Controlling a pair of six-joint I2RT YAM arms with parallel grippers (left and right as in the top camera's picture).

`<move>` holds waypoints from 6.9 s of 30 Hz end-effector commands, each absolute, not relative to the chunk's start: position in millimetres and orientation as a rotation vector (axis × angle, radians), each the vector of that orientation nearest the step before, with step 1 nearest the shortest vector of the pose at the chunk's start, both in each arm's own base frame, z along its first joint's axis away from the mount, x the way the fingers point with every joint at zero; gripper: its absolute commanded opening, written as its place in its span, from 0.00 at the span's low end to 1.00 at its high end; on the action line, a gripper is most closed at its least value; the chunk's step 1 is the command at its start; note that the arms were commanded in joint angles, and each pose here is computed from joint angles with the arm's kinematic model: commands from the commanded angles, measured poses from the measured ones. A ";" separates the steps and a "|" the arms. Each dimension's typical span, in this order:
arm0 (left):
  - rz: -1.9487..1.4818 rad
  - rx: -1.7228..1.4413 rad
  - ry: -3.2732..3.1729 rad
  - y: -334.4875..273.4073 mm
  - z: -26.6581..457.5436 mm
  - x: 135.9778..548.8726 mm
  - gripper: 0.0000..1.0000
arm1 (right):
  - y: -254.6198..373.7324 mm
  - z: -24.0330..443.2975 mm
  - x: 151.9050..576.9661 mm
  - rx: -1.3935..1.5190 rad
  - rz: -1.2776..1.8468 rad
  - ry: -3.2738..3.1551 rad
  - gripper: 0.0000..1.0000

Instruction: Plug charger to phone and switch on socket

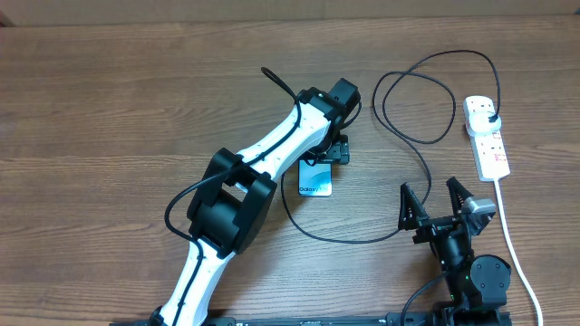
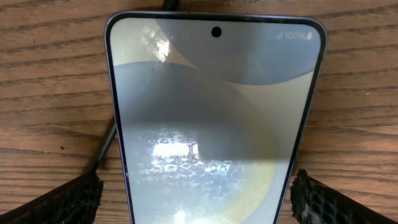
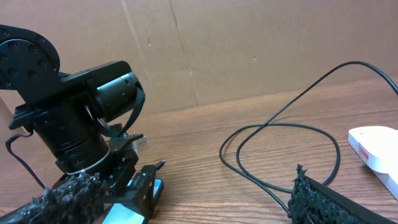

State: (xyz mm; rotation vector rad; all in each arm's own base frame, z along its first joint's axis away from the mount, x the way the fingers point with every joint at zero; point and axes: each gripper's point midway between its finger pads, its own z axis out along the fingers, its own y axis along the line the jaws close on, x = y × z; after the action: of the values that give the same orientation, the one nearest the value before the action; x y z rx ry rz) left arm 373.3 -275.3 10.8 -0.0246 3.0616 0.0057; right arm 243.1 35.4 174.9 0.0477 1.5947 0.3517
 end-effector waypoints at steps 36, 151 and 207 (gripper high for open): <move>-0.030 -0.003 3.129 -284.4 -12.6 353.8 0.66 | 32.7 172.5 243.7 0.057 0.340 1.592 1.00; -1.915 -1.739 2.768 -182.3 119.0 452.6 0.61 | 32.7 171.9 243.9 0.057 0.340 1.595 1.00; -0.430 -1.400 2.829 -128.2 165.8 439.1 0.60 | 32.7 171.9 243.9 0.057 0.340 1.595 1.00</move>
State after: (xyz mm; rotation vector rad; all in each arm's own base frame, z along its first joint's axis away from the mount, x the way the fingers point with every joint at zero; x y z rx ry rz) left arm 436.7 -120.8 124.5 -1.5269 2.8850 -0.3842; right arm 243.1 35.4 174.9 0.0477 1.5947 0.3517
